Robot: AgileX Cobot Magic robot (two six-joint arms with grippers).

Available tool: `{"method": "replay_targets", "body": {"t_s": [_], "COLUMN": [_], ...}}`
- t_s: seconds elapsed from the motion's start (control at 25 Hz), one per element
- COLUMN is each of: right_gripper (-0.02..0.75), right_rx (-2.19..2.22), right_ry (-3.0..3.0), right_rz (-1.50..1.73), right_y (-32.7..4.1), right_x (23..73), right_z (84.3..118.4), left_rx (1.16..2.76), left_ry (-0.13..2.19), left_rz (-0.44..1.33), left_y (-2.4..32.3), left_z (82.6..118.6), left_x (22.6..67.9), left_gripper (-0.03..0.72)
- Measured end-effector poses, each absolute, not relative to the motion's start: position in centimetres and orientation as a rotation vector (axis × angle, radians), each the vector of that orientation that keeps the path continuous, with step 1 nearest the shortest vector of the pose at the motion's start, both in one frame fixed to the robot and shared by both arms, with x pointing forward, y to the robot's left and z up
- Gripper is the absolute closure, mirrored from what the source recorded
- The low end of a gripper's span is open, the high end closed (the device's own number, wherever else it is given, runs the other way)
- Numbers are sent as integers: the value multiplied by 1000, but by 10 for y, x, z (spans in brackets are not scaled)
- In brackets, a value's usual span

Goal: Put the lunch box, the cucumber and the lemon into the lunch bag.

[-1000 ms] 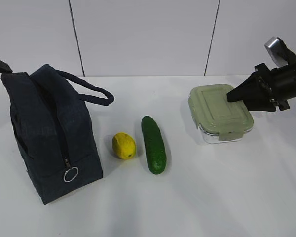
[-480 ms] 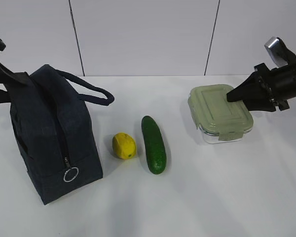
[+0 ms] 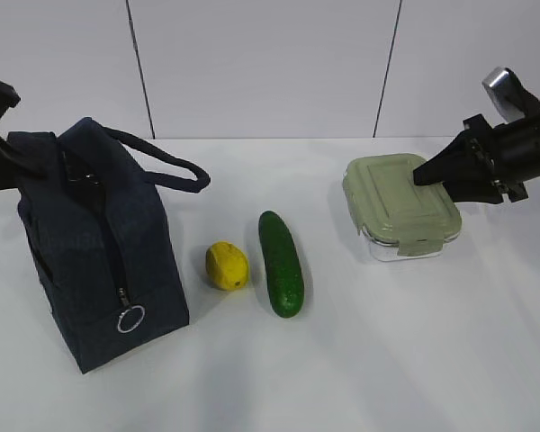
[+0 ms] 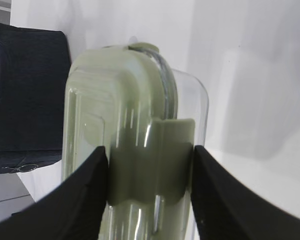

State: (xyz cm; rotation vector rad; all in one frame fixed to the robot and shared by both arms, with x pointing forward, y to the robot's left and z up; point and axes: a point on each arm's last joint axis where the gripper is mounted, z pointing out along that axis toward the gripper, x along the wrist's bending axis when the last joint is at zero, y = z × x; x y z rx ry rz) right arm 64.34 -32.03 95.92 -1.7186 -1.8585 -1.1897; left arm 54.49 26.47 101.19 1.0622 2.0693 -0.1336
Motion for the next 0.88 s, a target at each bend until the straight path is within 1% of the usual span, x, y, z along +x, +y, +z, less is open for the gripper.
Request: {"method": "replay_targets", "body": {"t_s": [0.16,0.32,0.56,0.72,0.88], "right_gripper": [357,357,357,358,358], "right_rx": [-1736,-1755,-1782,-1751,-1704], "right_ry": [-1837,-1829,-1794,-1810,-1824], "right_rz": [-1192,-1220,-1238,-1244,-1208], "right_y": [-320,-319,-317,-303,-279], "right_x": [643,640,634,630,629], "right_z": [964,982,1002,1016,1018], "left_rx": [1099,1148,1239,1309,1338], "left_ry": [2061,2053,2025,2030,2021], "left_rz": [-164,-198,-180,-171,-141], "left_y": [263,261,260,261,263], "left_z": [1011,1012,1027,1037,1057], "left_x": [543,540,534,533,530], "left_gripper": [692,693,693,693,694]}}
